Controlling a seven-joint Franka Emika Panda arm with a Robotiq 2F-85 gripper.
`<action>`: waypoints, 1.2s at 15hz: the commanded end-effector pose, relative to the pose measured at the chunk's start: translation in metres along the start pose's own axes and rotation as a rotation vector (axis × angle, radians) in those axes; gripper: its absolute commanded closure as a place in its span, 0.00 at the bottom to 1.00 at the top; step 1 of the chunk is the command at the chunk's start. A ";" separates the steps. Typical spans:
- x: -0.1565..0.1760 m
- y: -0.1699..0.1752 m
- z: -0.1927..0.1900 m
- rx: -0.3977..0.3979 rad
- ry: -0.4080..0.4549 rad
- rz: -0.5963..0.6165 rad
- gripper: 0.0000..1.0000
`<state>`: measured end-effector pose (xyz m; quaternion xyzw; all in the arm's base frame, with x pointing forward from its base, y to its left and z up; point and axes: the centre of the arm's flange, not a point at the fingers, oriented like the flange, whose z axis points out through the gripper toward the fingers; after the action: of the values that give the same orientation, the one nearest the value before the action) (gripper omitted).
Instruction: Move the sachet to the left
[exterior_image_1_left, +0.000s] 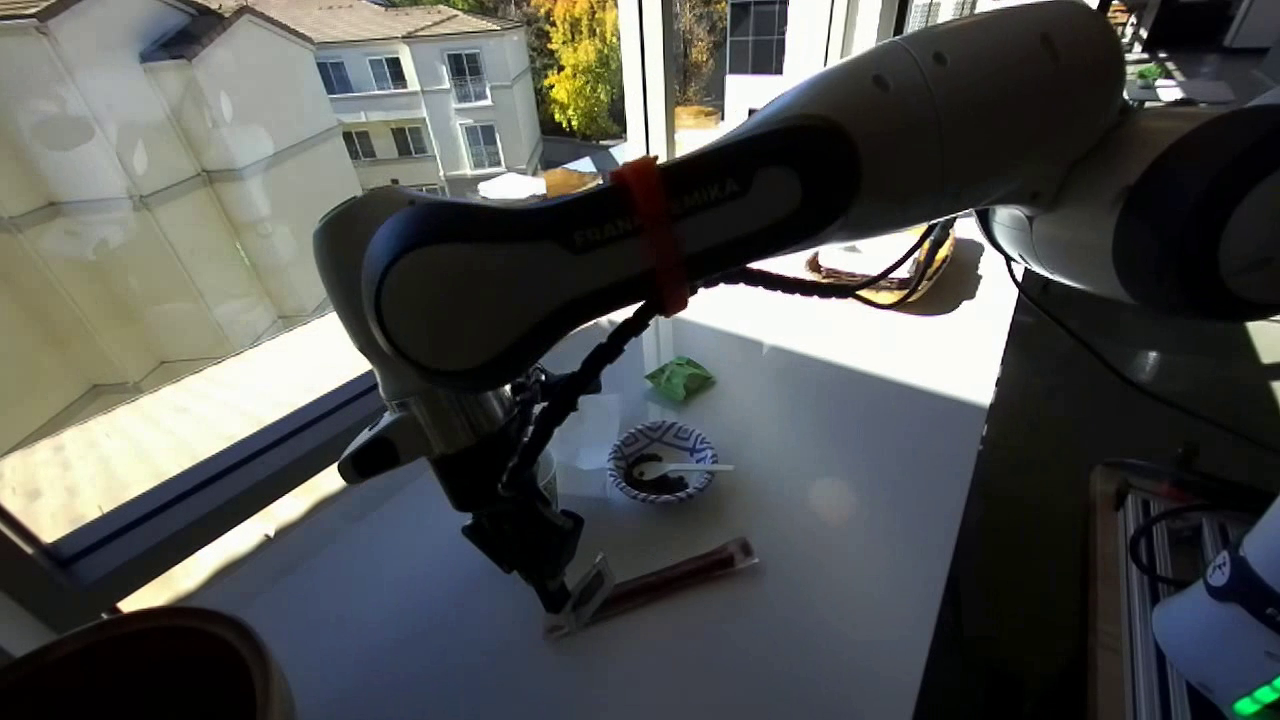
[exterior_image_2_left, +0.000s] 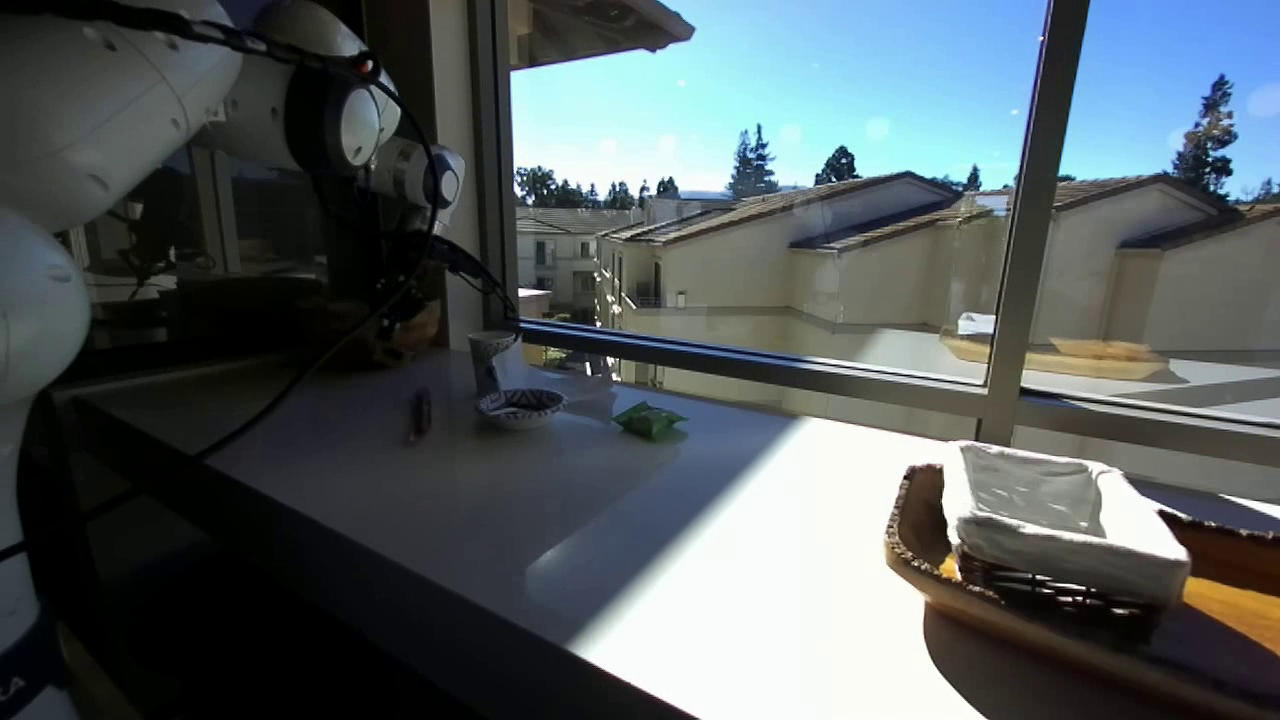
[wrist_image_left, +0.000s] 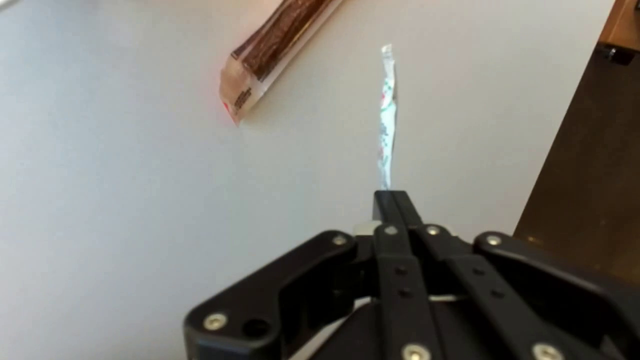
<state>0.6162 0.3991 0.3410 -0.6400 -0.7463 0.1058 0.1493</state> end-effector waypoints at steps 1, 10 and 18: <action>0.014 0.022 0.003 -0.043 -0.113 0.042 1.00; 0.026 0.043 0.021 -0.133 -0.209 -0.008 1.00; 0.050 0.051 0.013 -0.223 -0.282 -0.200 1.00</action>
<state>0.6294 0.4388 0.3185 -0.5806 -0.8069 0.1083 0.0048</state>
